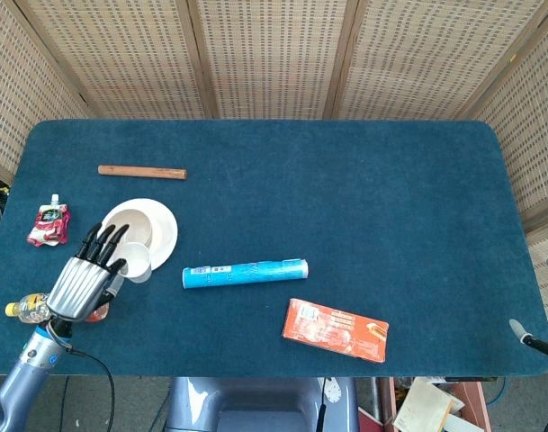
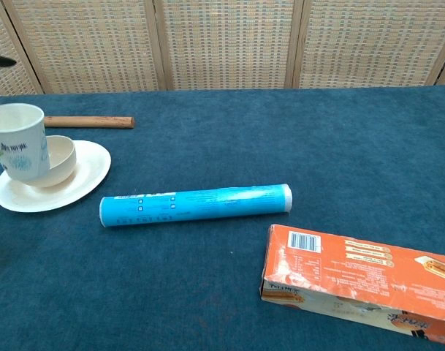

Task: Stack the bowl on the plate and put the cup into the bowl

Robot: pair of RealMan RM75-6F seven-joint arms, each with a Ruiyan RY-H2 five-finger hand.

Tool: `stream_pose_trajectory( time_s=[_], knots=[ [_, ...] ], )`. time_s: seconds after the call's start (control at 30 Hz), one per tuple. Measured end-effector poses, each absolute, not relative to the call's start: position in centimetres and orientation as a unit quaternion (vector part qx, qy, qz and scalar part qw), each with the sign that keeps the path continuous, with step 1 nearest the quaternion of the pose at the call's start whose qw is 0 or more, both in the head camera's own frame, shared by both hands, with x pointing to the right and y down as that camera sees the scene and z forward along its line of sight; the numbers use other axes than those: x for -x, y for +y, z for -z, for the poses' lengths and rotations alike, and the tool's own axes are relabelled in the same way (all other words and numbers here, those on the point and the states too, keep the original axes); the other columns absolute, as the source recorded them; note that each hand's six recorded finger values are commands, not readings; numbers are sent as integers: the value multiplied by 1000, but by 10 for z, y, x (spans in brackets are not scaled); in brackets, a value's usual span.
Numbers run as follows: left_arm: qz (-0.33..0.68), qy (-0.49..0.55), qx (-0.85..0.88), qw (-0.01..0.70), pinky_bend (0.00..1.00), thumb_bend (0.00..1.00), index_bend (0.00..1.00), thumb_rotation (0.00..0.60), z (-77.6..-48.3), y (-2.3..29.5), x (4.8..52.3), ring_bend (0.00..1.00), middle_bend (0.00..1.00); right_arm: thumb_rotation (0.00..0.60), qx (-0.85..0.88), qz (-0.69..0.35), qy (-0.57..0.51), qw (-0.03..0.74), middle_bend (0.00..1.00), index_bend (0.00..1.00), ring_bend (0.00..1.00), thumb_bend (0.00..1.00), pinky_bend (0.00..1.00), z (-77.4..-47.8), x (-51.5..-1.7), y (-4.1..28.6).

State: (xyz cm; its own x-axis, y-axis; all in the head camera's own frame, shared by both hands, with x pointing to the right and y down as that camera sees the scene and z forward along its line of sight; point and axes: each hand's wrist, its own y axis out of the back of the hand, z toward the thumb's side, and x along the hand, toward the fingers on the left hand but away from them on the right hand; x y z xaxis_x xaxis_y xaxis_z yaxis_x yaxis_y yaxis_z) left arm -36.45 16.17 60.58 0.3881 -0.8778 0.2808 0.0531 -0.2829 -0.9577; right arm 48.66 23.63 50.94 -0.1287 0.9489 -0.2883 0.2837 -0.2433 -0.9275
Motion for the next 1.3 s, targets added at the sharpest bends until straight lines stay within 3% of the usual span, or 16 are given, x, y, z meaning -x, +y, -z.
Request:
stream_pose_trajectory(
  time_s=[0.43, 1.3],
  knots=[
    [506, 346, 619, 490, 0, 486, 591, 600, -632, 101, 384, 0, 0, 600, 581, -535, -531, 309, 0, 0, 0, 170, 0, -511, -489, 236],
    [560, 340, 610, 446, 0, 486, 591, 600, -688, 87, 394, 0, 0, 600, 581, -538, -528, 307, 0, 0, 0, 169, 0, -513, -488, 235]
  ],
)
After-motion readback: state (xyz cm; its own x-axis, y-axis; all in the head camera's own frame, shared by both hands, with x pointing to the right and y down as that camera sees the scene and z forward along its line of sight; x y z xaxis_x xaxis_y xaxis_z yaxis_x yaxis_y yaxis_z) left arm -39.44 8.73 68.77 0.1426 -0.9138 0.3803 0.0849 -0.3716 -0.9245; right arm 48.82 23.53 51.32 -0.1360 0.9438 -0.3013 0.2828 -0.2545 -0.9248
